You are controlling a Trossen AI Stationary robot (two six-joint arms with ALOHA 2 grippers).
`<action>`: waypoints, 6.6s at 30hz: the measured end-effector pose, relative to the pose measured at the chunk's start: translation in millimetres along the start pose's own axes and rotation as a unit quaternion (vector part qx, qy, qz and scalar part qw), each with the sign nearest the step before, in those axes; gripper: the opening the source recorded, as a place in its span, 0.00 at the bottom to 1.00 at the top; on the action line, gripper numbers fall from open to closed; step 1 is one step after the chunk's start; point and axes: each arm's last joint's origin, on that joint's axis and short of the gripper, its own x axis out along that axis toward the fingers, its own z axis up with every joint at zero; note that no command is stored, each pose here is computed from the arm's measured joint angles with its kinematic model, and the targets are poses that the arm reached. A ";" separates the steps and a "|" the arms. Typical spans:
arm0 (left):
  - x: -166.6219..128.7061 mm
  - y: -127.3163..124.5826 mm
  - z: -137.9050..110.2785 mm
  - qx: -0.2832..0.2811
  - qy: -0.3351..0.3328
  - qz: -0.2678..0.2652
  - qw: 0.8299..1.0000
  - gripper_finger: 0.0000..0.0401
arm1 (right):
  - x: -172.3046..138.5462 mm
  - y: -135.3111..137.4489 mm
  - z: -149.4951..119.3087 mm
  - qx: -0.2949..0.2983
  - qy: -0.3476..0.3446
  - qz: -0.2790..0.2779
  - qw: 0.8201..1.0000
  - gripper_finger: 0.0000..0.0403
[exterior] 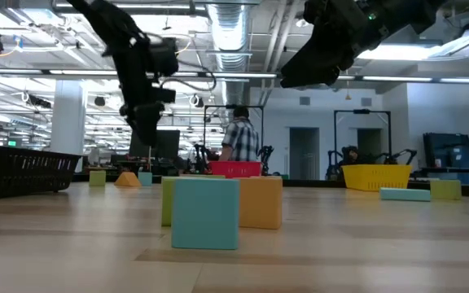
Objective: Sort & place blocks by color
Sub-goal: Put the blue block into the red bin, then put the green block into the black bin
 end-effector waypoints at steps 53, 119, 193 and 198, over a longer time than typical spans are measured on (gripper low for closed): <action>33.1 -1.8 28.7 0.057 -0.025 -0.051 0.997 0.27 | 1.0 -7.7 -1.7 -0.010 0.013 -0.013 1.000 0.62; -82.0 -89.6 -33.8 0.087 -0.422 -0.199 0.881 0.76 | -0.5 -20.9 -21.5 0.052 0.123 -0.018 0.991 0.62; -41.5 -103.2 -105.5 0.094 -0.476 -0.221 0.846 0.76 | 99.3 37.2 -39.2 -0.242 0.001 0.241 0.940 0.62; -41.9 -104.1 -105.7 0.089 -0.472 -0.242 0.843 0.76 | 91.0 68.7 -43.6 -0.265 -0.008 0.275 0.924 0.62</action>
